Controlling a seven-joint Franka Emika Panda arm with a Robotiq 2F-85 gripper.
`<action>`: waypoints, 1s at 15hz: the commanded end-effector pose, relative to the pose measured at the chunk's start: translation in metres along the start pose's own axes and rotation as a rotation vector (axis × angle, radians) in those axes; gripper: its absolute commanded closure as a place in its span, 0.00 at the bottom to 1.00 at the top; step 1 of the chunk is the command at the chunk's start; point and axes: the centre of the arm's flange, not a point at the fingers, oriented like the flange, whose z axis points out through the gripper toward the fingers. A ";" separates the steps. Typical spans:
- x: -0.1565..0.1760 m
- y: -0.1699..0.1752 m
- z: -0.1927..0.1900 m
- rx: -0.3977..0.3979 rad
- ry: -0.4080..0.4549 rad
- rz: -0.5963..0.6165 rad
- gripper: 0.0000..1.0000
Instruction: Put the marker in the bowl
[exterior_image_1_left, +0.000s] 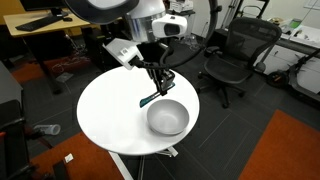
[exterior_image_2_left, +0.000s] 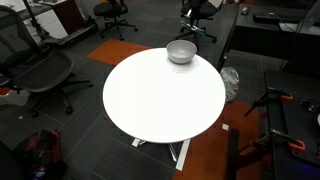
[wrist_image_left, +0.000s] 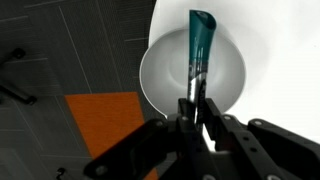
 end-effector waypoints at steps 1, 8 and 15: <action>0.027 0.002 0.022 -0.013 0.003 -0.036 0.95; 0.048 0.005 0.055 -0.009 0.005 -0.041 0.95; 0.054 0.001 0.092 0.057 0.012 -0.049 0.95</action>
